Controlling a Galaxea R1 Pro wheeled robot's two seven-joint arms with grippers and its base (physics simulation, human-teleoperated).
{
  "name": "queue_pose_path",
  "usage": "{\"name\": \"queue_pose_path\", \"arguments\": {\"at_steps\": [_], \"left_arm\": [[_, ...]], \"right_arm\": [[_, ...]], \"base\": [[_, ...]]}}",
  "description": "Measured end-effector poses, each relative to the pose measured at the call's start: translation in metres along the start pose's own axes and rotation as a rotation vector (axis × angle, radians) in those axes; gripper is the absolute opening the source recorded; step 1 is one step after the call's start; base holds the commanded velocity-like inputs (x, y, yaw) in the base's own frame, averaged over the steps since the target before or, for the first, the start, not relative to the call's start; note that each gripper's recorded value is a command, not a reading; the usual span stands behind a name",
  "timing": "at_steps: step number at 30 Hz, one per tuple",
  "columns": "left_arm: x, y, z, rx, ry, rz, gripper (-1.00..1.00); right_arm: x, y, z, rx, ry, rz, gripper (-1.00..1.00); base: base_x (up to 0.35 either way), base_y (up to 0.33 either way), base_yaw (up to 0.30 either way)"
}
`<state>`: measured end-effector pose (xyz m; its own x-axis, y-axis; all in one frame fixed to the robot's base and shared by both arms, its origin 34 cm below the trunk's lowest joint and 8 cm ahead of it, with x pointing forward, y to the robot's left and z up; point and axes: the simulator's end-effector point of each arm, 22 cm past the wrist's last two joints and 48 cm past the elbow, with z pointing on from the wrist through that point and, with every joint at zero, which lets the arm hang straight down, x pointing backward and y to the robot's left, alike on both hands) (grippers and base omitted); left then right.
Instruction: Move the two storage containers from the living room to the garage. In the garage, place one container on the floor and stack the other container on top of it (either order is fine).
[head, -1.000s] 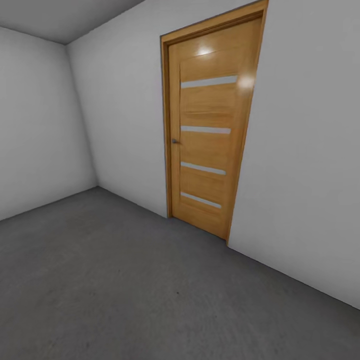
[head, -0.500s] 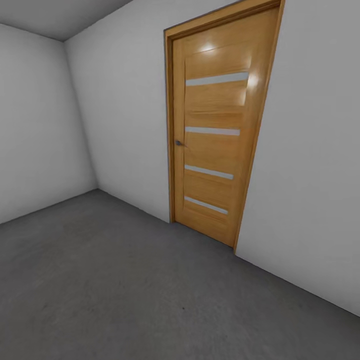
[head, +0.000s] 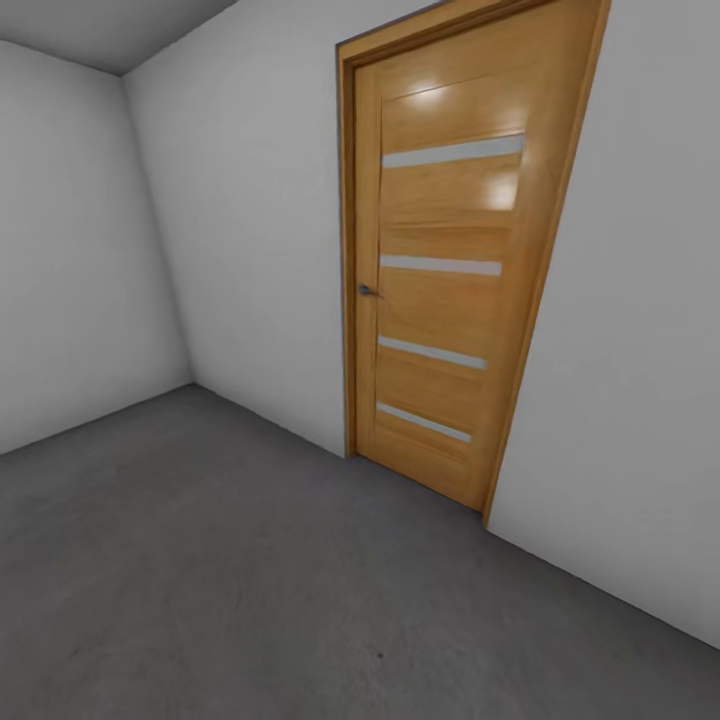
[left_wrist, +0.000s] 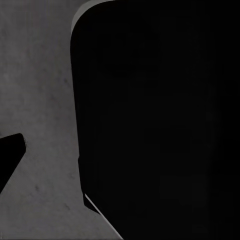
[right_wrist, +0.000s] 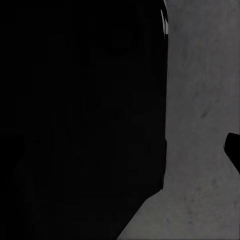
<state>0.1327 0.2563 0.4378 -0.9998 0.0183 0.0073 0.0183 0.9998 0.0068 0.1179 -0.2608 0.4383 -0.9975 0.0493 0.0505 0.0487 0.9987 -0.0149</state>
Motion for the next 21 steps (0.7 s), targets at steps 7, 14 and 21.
{"name": "queue_pose_path", "arguments": {"at_steps": [7,14,21], "left_arm": [[0.0,0.0004,0.0,-0.001,0.0,0.0,1.0],[-0.0002,0.0006,0.0,-0.001,0.0,0.0,1.0],[0.0004,0.0003,0.0,0.0,0.002,0.0,1.0]], "right_arm": [[0.0,-0.0002,0.0,0.0,0.0,0.001,1.0],[0.0,-0.0011,0.0,0.001,0.0,0.001,1.0],[0.0,-0.0011,0.0,0.001,0.0,0.001,1.0]], "base": [[0.304,0.187,-0.003],[0.297,0.197,-0.147],[0.296,0.199,-0.263]]}}
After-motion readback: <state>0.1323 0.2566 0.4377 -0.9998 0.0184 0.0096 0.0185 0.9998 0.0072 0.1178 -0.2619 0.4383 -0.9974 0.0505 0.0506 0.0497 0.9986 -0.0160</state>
